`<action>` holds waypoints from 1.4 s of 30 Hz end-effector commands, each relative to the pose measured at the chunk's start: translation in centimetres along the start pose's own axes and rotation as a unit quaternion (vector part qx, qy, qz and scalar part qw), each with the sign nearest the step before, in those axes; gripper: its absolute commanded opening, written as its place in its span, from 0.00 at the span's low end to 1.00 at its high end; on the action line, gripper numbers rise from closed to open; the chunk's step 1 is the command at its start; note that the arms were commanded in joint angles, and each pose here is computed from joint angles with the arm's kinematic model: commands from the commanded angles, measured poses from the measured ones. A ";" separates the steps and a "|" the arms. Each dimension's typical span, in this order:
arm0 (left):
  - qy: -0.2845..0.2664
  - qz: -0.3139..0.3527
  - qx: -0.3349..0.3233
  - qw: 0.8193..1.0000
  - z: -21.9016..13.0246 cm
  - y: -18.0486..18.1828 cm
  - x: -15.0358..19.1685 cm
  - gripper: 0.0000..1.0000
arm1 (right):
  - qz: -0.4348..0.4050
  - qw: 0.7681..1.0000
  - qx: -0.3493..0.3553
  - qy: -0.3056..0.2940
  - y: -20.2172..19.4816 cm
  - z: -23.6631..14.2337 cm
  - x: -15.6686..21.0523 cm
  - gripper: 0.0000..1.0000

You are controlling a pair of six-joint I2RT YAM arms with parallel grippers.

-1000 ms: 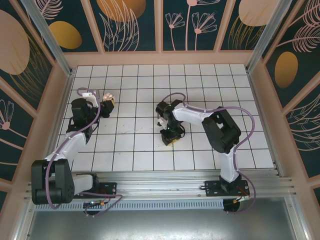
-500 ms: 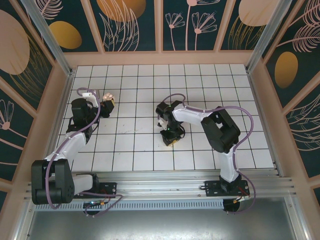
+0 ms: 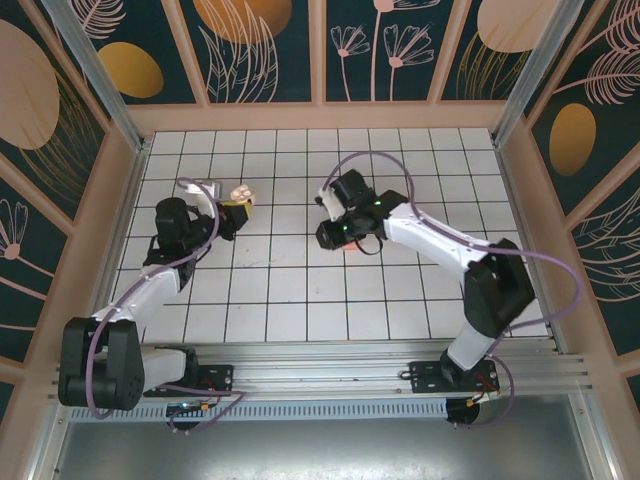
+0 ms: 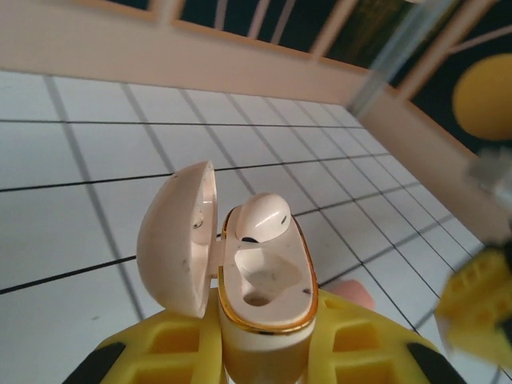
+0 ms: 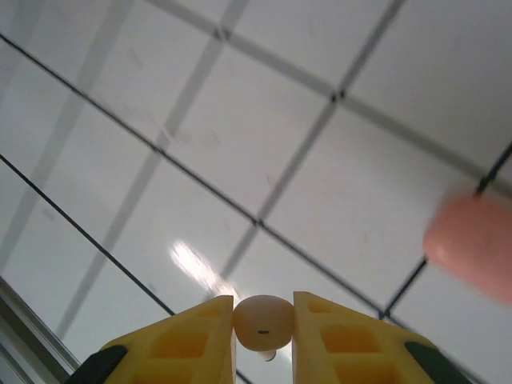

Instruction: Insert the wireless bluetooth earbuds into the charging case

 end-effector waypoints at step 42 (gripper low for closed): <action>-0.075 0.232 0.196 0.950 -0.3 -10.8 -0.7 0.09 | -0.167 0.864 -0.290 -0.377 12.4 -7.0 -4.8 0.20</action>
Point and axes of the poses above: each hand's point on the last joint's axis, 136 mm out from that joint toward the fingers, its own z axis out along the fingers, its own y axis along the line the jaws close on, x = y × z, the point moved 2 cm from there along -z, back along the fingers, and after that the axes turned 7 degrees about z, right-handed, at the moved point
